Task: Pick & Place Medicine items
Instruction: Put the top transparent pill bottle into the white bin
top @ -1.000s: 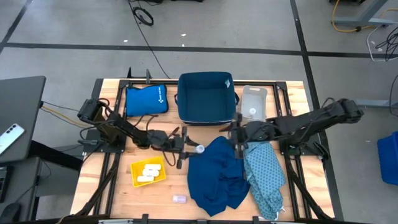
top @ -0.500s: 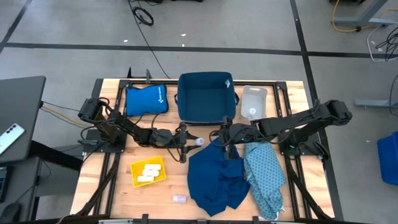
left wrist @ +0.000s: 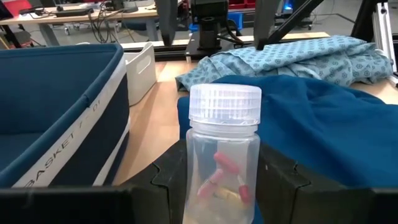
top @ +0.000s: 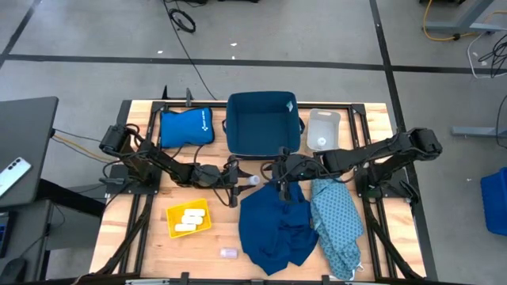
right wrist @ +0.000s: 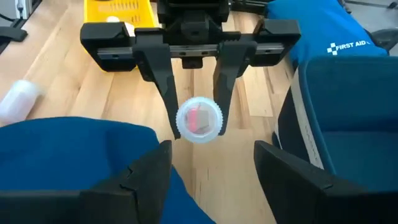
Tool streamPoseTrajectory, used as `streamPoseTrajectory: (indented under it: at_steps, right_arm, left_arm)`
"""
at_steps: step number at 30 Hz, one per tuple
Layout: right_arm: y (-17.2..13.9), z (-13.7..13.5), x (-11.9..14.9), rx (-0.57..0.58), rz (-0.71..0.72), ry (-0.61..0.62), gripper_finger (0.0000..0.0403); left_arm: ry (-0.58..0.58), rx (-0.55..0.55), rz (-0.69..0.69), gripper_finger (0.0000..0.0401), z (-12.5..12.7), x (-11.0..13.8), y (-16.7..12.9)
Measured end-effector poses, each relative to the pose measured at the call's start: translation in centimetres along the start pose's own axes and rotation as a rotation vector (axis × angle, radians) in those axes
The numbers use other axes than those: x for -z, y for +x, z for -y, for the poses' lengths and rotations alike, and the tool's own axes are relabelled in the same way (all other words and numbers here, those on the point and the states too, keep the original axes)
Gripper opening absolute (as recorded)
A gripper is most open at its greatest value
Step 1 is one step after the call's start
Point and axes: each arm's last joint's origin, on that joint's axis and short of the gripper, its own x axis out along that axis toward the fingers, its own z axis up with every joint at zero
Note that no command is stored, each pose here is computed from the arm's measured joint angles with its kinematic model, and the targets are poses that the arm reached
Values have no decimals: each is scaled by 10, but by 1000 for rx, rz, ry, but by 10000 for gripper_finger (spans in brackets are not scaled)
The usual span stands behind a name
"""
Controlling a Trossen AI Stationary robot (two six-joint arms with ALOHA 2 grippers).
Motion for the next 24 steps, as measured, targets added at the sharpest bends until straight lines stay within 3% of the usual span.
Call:
streamPoseTrajectory:
  at_steps: [9,14,24]
  right_arm:
    - [1,-1,-6,-34,61,10,258]
    - [21,-5,1,-67,50,9,258]
    - [28,-5,4,-35,41,1,258]
  left_arm:
    - [-11,1,1,147,-2,0,1]
    - [-12,3,2,147,-2,-1,1]
    - [-16,3,-5,147,-2,0,1]
